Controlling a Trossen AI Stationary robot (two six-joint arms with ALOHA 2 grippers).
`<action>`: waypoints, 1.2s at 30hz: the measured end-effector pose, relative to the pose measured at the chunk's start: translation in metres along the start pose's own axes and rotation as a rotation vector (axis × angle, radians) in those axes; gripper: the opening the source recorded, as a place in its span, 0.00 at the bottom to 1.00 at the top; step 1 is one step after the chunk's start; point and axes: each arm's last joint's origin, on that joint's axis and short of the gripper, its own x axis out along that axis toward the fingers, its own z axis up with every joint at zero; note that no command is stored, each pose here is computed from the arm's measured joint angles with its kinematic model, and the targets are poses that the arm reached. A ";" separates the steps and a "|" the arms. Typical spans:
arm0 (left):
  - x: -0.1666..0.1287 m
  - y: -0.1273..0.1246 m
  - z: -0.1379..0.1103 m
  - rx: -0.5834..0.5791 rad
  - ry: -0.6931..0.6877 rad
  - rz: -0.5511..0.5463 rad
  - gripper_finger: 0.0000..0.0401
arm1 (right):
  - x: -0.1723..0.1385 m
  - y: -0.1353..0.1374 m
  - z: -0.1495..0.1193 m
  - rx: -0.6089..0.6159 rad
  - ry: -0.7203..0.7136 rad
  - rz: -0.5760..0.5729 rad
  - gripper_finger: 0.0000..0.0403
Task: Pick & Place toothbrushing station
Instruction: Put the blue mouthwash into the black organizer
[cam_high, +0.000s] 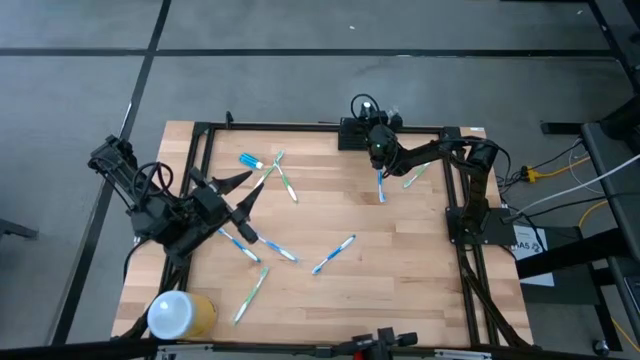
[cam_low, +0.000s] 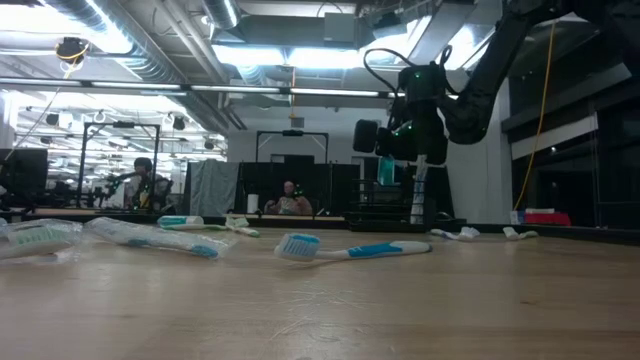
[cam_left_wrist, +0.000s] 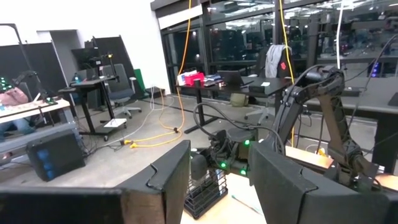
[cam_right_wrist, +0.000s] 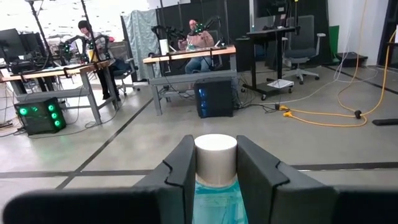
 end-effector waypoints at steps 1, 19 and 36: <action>0.000 0.000 0.000 -0.001 0.000 -0.001 0.40 | 0.000 0.000 0.000 0.002 0.001 0.000 0.22; -0.005 0.000 0.000 0.011 0.006 -0.007 0.40 | -0.028 0.022 0.024 -0.035 -0.097 0.104 0.56; -0.059 -0.010 -0.008 0.006 -0.006 -0.221 0.40 | -0.299 0.051 0.070 -0.081 0.501 1.128 0.48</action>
